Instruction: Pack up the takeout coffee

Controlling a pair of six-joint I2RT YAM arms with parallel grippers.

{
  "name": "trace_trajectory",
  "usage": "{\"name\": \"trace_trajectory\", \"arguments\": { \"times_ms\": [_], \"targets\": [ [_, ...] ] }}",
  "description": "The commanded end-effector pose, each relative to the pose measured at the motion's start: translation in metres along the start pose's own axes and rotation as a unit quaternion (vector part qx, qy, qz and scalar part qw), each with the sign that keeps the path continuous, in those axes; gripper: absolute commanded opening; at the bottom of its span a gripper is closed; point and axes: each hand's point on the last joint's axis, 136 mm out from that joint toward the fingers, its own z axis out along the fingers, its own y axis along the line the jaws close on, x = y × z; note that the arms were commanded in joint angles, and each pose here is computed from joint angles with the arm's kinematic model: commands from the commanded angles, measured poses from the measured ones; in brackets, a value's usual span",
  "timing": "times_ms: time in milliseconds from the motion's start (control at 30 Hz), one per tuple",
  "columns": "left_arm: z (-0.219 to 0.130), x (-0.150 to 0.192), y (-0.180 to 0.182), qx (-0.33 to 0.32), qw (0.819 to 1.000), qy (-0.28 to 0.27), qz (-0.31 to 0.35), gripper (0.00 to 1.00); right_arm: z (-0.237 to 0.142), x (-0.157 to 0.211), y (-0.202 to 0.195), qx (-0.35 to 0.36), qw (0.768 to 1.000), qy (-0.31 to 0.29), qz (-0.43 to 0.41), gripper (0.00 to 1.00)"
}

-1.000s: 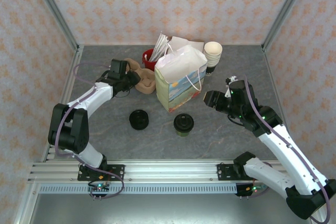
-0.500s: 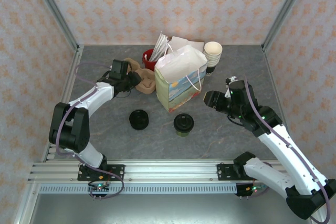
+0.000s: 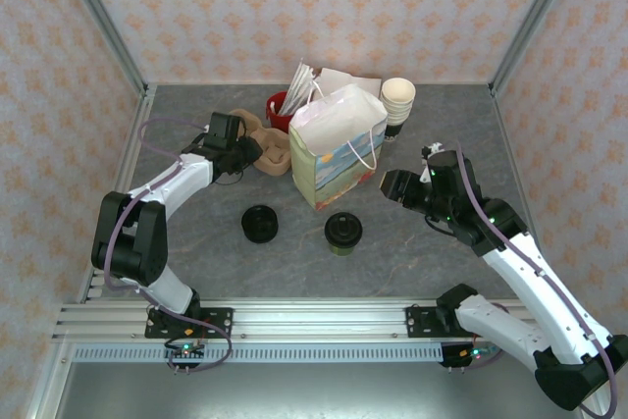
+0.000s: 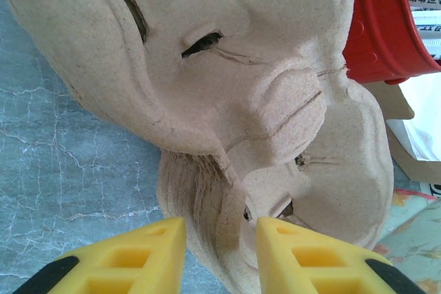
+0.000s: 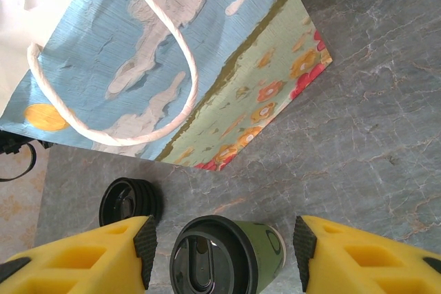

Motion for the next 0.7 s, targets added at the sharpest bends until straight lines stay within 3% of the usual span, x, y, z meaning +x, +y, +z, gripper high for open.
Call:
{"name": "trace_trajectory", "arguments": {
  "times_ms": [0, 667],
  "targets": [
    [0.0, -0.006, -0.012, 0.012, 1.0, -0.007, 0.003, 0.32, 0.001, 0.0, -0.002, -0.003, 1.0, -0.006, 0.005, 0.57],
    [0.004, -0.004, -0.027, 0.038, 0.999, -0.003, 0.001, 0.28, 0.006, 0.002, -0.003, -0.004, 1.0, -0.003, 0.008, 0.57]
  ]
}}
